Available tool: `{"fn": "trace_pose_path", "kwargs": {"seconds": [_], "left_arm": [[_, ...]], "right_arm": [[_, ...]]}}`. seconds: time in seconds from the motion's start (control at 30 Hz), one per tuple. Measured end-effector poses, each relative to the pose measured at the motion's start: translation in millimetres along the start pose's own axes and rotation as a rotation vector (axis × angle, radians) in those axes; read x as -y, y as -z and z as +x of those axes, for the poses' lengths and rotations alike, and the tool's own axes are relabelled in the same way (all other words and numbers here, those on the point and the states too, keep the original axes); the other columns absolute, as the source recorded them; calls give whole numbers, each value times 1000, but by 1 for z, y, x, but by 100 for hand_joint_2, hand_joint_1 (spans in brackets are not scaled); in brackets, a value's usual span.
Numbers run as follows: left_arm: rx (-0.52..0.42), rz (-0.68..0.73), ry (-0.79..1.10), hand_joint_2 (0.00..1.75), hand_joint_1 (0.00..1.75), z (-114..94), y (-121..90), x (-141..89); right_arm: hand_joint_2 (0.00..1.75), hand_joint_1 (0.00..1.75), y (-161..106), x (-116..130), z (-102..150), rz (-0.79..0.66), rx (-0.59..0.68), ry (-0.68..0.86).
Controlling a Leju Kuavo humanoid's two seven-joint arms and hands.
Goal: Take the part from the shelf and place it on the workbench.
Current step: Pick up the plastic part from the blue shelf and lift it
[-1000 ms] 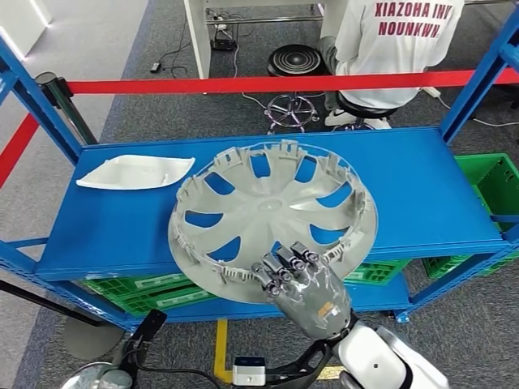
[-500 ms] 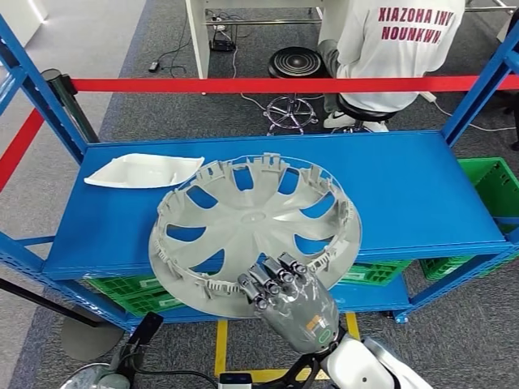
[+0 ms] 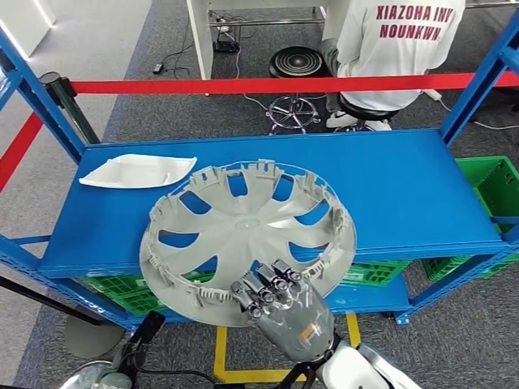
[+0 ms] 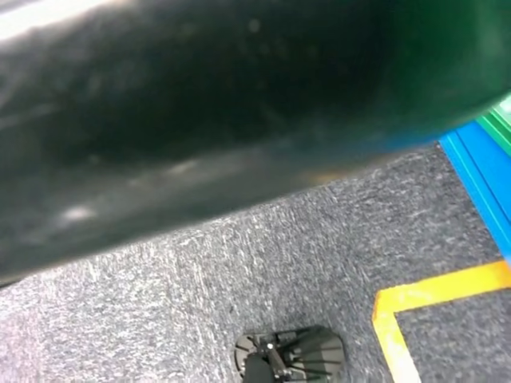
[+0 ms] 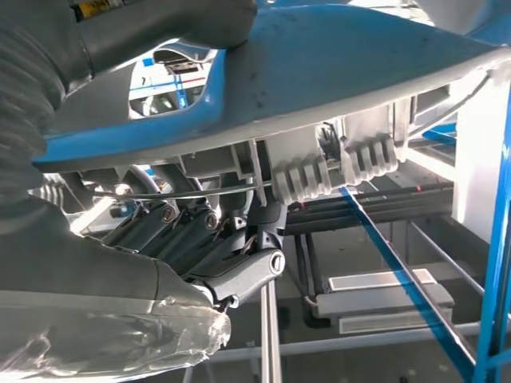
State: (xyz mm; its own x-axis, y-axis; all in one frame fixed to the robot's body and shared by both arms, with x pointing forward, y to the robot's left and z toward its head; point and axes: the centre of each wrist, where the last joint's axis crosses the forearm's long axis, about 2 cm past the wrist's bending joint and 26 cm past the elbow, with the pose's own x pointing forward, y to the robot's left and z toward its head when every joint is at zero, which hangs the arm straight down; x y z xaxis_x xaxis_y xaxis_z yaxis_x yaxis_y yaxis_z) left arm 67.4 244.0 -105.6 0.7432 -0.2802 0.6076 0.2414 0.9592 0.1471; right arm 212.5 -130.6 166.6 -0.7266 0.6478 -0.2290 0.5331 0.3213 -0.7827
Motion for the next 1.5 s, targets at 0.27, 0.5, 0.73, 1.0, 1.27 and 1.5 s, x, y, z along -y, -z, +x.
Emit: {"fn": "trace_pose_path", "kwargs": {"seconds": [0.27,0.5,0.73,1.0,1.27,1.5], "left_arm": [[65,-52,-31,175,0,1,1,0],[23,11,-21,175,0,6,3,1],[11,34,-17,175,0,8,3,4],[9,32,-13,175,0,10,4,5],[9,33,-12,175,0,11,4,6],[5,35,-7,175,0,12,5,5]], "right_arm": [[175,175,13,2,11,-2,46,19],[175,175,17,3,13,-2,42,20],[175,175,16,2,17,0,26,28],[175,175,15,2,18,0,21,30],[175,175,15,2,18,1,18,32],[175,175,17,2,13,-1,11,55]]}}
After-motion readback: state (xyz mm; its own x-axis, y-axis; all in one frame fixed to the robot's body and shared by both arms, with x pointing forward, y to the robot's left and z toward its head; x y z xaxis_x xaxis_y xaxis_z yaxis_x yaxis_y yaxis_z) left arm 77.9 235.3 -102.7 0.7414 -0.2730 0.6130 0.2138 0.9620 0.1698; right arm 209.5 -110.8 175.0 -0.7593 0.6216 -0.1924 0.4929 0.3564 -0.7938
